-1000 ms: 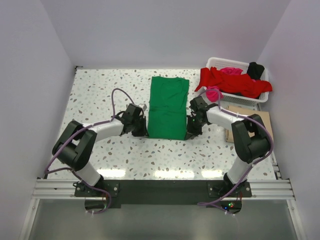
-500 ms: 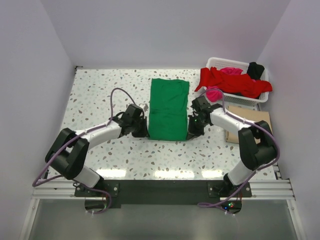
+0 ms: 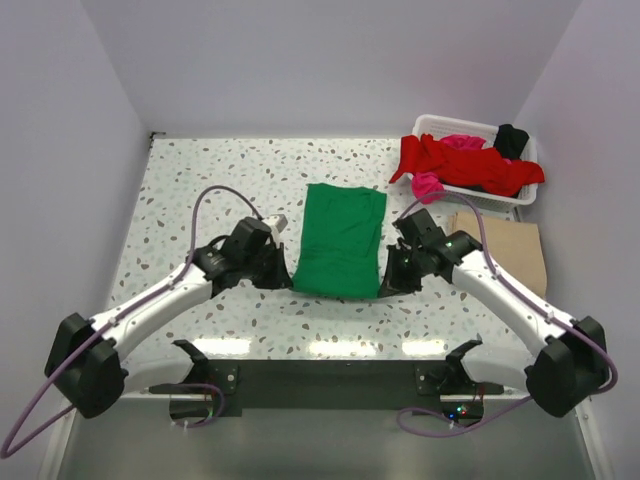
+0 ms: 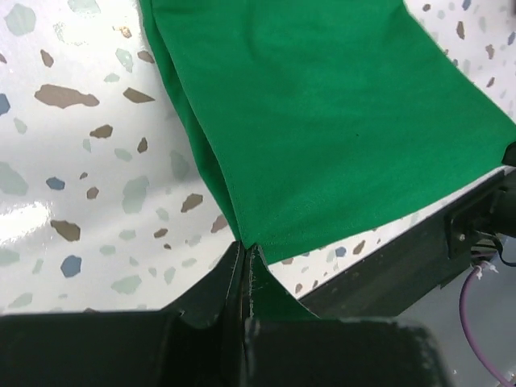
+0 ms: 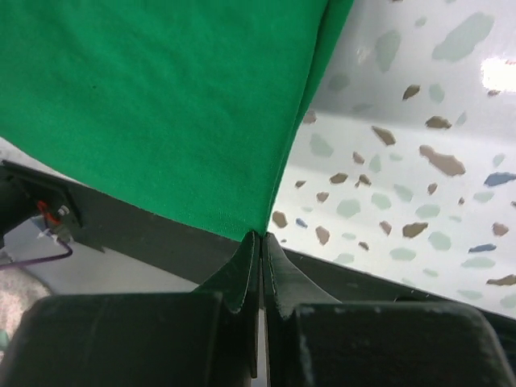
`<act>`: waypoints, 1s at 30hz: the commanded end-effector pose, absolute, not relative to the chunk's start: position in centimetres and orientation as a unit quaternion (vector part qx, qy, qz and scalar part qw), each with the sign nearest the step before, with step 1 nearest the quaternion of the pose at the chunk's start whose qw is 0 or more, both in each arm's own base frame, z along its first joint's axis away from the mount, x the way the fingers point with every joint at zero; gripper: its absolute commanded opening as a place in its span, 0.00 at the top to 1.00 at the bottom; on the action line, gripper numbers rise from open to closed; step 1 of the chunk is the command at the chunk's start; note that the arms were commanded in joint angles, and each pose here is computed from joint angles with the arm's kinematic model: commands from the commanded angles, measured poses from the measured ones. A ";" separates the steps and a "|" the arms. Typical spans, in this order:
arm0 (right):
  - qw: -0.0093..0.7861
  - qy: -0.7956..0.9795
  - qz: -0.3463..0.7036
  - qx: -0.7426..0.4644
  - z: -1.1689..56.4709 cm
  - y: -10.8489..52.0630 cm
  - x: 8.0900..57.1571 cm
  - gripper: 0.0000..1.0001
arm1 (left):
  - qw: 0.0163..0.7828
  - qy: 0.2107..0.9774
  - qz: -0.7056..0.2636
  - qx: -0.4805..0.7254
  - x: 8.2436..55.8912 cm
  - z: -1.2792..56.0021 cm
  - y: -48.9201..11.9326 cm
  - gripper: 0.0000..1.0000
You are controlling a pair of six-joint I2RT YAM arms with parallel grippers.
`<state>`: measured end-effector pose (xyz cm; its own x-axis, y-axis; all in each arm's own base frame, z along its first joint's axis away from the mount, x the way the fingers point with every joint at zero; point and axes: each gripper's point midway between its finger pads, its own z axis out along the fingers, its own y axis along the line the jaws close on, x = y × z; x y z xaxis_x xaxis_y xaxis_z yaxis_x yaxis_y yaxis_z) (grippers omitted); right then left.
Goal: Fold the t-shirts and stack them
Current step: Fold the tshirt
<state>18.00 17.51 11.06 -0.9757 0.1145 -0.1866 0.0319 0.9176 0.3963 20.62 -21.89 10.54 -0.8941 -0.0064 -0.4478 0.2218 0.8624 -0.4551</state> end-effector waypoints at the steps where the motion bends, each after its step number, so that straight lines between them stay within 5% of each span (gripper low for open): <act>1: 0.092 0.978 0.177 0.066 12.0 16.2 15.2 1.00 | 0.216 0.942 -0.253 0.041 18.9 12.4 -20.7 1.00; 10: 0.184 0.964 0.167 0.098 16.6 15.6 18.2 1.00 | 0.258 0.924 -0.280 0.047 21.1 17.0 -22.3 1.00; 20: 0.284 0.945 0.122 0.106 19.5 15.4 26.0 1.00 | 0.314 0.908 -0.269 0.070 28.9 19.5 -24.9 1.00; 30: 0.305 0.943 0.089 0.100 20.2 15.1 32.2 1.00 | 0.314 0.903 -0.284 0.080 34.1 18.7 -25.1 1.00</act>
<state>29.40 15.64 18.09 -0.8460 0.2492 -0.4713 0.1503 0.9596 0.2377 31.61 -24.07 16.42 -0.8417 -0.0466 -0.5379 0.2371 0.8632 -0.4458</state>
